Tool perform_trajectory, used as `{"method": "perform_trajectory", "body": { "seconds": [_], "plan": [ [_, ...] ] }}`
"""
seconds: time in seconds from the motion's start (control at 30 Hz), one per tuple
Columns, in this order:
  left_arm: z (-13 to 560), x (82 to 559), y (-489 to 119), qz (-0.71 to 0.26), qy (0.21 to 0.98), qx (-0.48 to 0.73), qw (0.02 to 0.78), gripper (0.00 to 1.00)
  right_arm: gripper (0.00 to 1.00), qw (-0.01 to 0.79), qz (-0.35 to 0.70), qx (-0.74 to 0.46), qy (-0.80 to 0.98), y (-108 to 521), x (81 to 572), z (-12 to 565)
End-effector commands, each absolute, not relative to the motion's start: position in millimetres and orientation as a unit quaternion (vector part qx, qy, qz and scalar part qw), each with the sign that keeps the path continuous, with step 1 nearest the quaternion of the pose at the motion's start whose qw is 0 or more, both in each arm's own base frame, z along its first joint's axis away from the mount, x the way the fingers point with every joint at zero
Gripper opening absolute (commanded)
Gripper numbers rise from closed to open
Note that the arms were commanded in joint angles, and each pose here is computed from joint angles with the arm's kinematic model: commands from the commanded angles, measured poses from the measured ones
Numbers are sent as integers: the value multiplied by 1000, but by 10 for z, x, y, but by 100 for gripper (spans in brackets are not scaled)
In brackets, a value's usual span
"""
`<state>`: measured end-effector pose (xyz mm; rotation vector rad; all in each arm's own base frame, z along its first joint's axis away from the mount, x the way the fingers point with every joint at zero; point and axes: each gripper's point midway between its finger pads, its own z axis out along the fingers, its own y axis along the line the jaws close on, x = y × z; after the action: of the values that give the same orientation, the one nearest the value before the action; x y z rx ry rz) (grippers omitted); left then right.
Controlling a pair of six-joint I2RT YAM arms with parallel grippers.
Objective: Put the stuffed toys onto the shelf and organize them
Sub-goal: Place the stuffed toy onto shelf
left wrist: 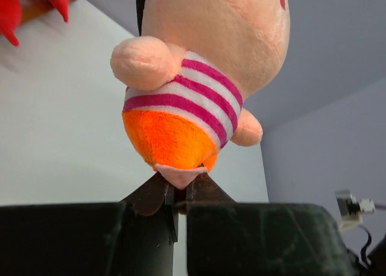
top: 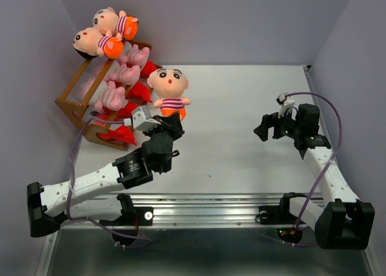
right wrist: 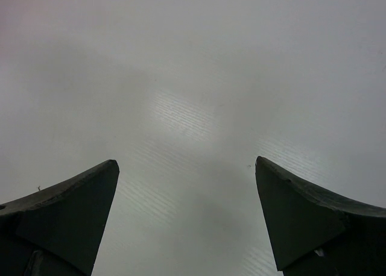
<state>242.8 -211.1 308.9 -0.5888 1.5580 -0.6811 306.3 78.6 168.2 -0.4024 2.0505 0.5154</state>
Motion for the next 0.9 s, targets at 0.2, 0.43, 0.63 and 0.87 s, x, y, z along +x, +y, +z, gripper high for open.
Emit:
{"method": "perform_trajectory", "body": {
  "seconds": [0.2,0.43,0.63,0.87],
  "plan": [
    [3850,2871,-967,-127,590,-391,695,0,100,499,195,-164,828,749,3128,1754],
    [3995,2963,-477,-93,556,-434,703,0,100,497,194,-165,829,745,3127,1731],
    [4081,3020,-88,-80,530,-457,710,0,100,492,195,-164,833,744,3139,1693],
    [4031,3227,287,-65,523,-471,707,0,100,490,193,-164,834,738,3138,1673]
  ]
}}
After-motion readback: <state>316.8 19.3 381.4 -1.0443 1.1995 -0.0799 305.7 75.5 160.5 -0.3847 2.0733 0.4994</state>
